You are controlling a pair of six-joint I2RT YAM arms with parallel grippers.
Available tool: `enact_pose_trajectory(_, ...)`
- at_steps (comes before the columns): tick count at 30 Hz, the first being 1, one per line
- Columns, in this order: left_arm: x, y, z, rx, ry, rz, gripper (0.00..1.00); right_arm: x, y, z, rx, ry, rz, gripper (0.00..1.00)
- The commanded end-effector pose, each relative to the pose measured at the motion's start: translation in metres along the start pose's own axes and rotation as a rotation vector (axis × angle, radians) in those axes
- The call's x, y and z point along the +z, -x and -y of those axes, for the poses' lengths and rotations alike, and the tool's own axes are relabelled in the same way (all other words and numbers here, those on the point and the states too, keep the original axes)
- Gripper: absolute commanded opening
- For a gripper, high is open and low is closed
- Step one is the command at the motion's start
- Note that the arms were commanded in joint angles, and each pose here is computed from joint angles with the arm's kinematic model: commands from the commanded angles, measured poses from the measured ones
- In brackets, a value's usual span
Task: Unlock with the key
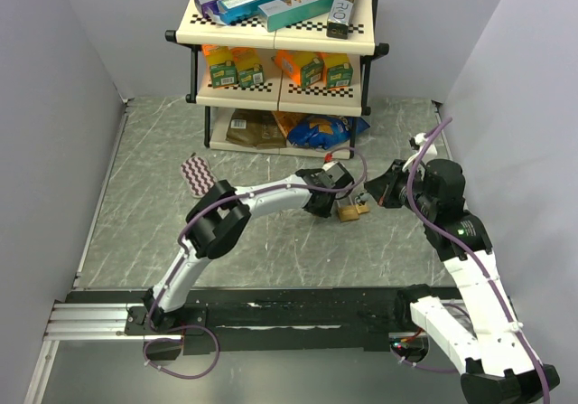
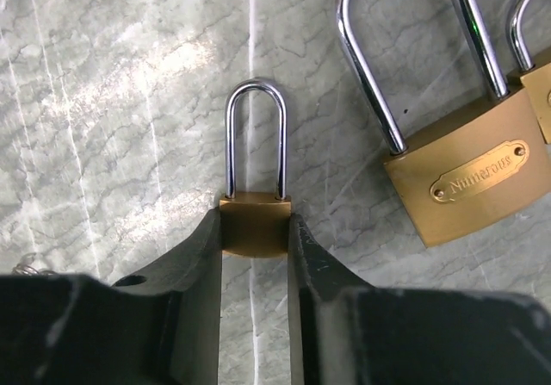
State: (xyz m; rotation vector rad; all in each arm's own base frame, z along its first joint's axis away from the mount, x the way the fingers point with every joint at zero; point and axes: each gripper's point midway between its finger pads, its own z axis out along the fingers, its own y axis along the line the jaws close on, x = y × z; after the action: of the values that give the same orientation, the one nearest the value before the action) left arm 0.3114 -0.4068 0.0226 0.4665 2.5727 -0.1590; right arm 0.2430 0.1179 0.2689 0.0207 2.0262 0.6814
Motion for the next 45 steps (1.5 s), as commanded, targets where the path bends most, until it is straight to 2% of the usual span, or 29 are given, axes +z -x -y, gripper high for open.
enact_pose_trajectory(1, -0.003, -0.016, -0.02, -0.079, 0.033, -0.061, 0.01, -0.001, 0.0, -0.008, -0.04, 0.051, 0.015, 0.0)
enact_pose_trajectory(6, -0.059, 0.039, -0.02, -0.281, -0.101, 0.067, 0.01, 0.005, -0.014, -0.019, -0.066, 0.153, -0.029, 0.0)
enact_pose_trajectory(10, -0.088, 0.055, -0.031, -0.443, -0.168, 0.103, 0.01, 0.011, -0.026, -0.043, -0.089, 0.312, -0.074, 0.0)
enact_pose_trajectory(14, -0.137, 0.077, -0.028, -0.606, -0.327, 0.167, 0.01, 0.015, -0.04, -0.069, -0.074, 0.468, -0.134, 0.0)
enact_pose_trajectory(19, -0.186, 0.095, -0.034, -0.785, -0.473, 0.229, 0.01, 0.027, -0.057, -0.09, -0.055, 0.553, -0.216, 0.0)
enact_pose_trajectory(29, -0.224, 0.086, -0.036, -0.857, -0.59, 0.236, 0.01, 0.051, -0.065, -0.105, 0.003, 0.601, -0.306, 0.0)
enact_pose_trajectory(37, -0.229, 0.079, -0.047, -0.876, -0.559, 0.254, 0.01, 0.073, -0.06, -0.092, 0.019, 0.471, -0.319, 0.0)
enact_pose_trajectory(45, -0.229, 0.083, -0.045, -0.856, -0.555, 0.258, 0.01, 0.086, -0.059, -0.096, 0.039, 0.475, -0.364, 0.0)
